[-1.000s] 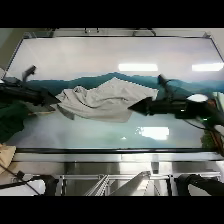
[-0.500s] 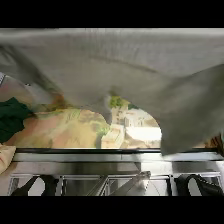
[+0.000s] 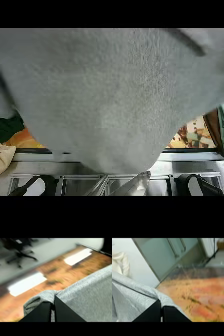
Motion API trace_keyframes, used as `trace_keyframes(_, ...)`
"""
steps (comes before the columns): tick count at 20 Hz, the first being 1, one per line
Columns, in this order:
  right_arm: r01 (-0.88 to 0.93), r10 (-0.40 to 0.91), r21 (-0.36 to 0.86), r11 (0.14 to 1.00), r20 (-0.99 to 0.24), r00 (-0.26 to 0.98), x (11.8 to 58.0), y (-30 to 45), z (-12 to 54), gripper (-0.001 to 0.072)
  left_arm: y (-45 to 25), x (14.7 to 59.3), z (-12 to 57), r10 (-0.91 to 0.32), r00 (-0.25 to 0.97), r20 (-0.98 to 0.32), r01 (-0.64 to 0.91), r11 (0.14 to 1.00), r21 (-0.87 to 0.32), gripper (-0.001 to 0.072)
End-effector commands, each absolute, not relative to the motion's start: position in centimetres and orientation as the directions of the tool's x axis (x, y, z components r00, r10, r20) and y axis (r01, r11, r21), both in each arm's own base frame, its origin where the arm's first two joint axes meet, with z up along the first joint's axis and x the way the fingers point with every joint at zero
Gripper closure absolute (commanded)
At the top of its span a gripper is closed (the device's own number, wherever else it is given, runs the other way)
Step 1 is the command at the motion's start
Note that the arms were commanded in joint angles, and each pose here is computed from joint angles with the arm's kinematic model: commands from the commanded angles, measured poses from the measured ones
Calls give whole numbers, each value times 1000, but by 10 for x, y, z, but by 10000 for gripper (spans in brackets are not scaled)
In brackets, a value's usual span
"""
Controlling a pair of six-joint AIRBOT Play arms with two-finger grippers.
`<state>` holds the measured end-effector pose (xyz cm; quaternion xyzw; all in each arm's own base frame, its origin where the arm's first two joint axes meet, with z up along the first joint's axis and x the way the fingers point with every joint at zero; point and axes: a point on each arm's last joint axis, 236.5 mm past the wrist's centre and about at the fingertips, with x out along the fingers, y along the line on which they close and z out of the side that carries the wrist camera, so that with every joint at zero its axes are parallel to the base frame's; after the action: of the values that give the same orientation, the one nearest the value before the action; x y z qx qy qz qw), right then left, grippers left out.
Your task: Fold the shirts.
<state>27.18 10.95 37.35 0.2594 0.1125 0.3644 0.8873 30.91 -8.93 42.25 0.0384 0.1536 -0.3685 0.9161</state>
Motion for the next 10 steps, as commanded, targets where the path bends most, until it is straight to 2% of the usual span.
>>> trace_keyframes(1, -386, 720, 748, 540, -172, 673, 336, 89, 247, 691, -107, 373, 249, -695, 382, -610, 677, 659, -327, 685)
trace_keyframes(4, -180, 681, 815, 550, -313, 662, 387, 81, 118, 691, -133, 423, 82, -587, 146, -796, 605, 690, -397, 685)
trace_keyframes(6, -92, 655, 807, 583, -400, 641, 416, 77, 41, 692, -148, 456, 7, -543, 84, -836, 563, 718, -410, 686)
trace_keyframes(8, -88, 638, 821, 564, -366, 677, 449, 70, 4, 692, -158, 486, -28, -542, 55, -839, 522, 732, -438, 686)
trace_keyframes(10, -67, 627, 847, 528, -335, 704, 477, 60, -14, 691, -161, 509, -28, -547, 63, -835, 496, 743, -449, 686)
